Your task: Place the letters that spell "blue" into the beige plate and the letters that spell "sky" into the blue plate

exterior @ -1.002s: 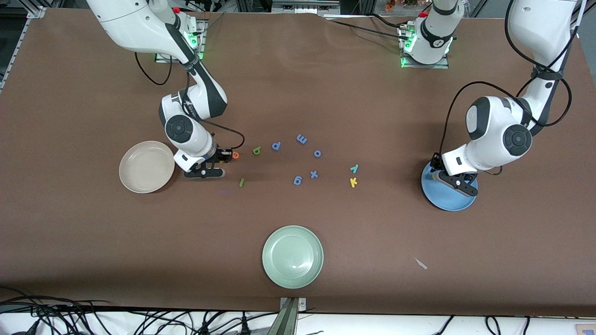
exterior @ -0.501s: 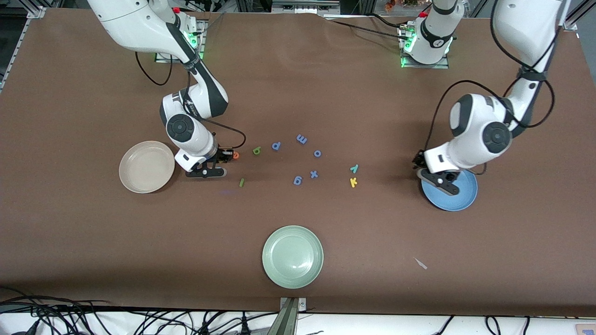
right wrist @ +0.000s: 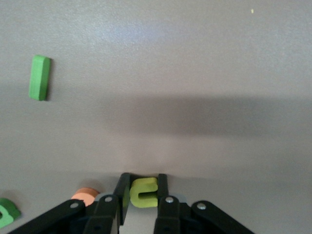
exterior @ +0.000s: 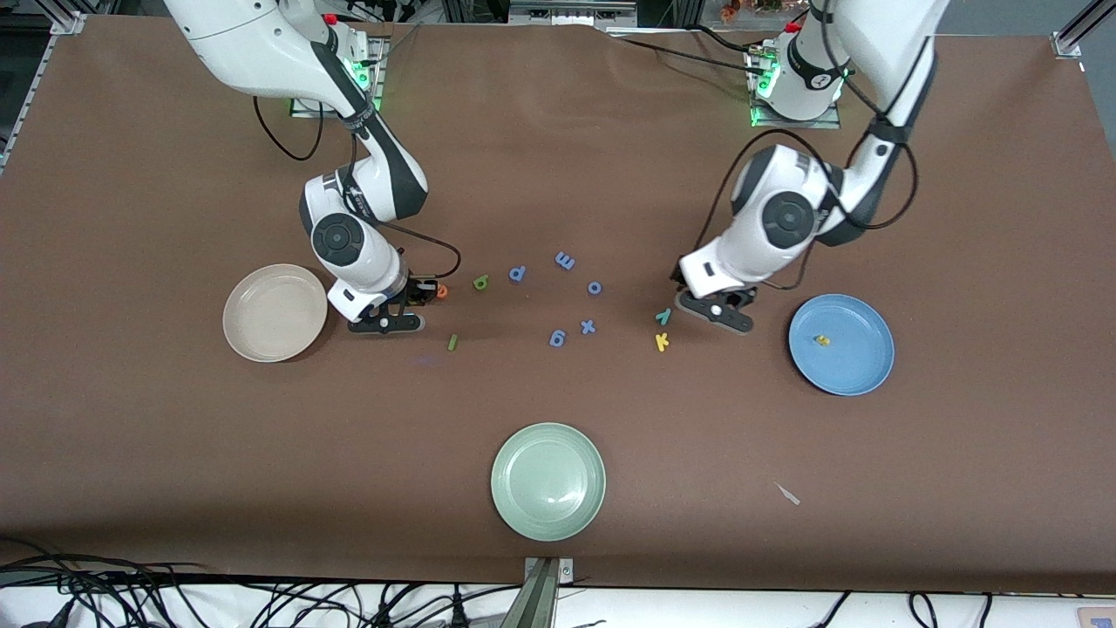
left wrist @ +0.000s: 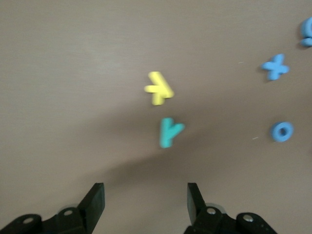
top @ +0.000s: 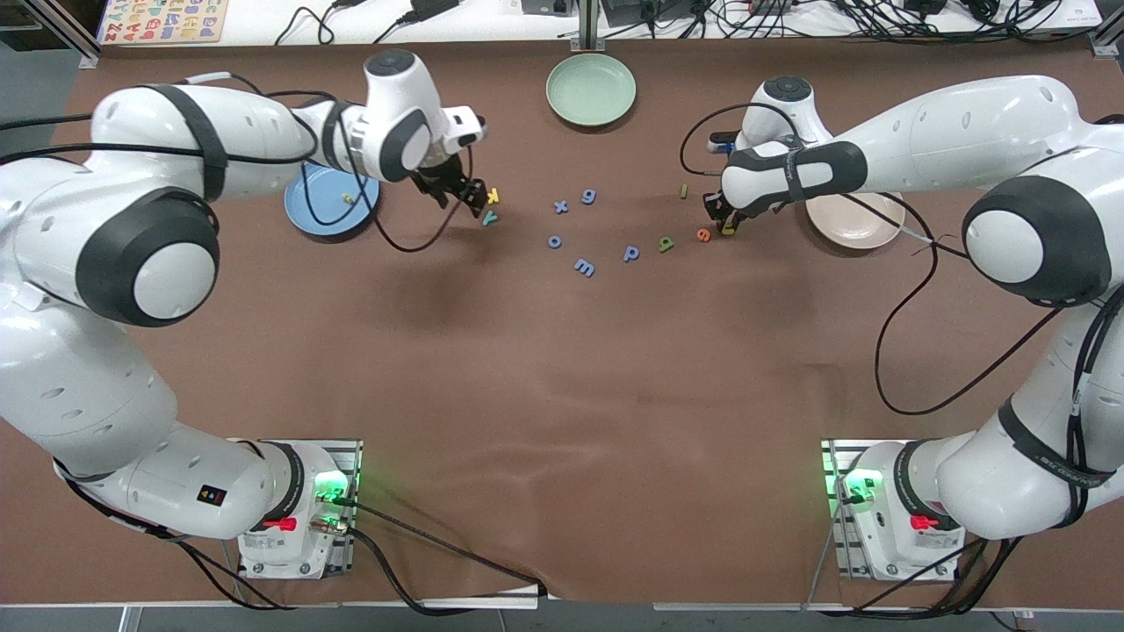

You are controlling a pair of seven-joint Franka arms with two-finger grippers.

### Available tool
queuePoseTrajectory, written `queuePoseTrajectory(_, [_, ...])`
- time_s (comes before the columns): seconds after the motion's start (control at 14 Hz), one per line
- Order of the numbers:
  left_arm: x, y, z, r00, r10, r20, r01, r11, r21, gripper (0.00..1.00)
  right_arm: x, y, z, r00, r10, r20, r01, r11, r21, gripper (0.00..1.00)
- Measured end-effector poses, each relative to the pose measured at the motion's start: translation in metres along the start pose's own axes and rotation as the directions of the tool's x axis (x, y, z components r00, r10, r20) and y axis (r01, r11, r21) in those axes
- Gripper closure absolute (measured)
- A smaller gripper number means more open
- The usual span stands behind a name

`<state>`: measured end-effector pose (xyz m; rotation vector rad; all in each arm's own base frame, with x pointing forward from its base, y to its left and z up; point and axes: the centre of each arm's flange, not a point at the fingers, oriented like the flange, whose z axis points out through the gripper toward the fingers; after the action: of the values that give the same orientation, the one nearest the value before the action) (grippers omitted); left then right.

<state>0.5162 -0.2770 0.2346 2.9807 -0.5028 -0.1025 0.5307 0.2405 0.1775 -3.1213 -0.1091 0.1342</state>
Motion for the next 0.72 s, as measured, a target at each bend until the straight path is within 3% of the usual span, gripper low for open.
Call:
queuePoseTrajectory(0.29, [0.007, 0.021, 0.03, 0.999, -0.02, -0.035, 0.02, 1.0, -0.007, 0.23, 0.016, 0.021, -0.023, 0.995, -0.093, 0.042, 0.094, 0.995, -0.026, 0.74])
queuePoseTrajectory(0.72, [0.033, 0.017, 0.039, 0.997, -0.032, -0.076, 0.031, 0.999, -0.017, 0.22, 0.041, 0.165, -0.06, 0.954, -0.289, 0.077, 0.295, 0.952, -0.082, 0.74])
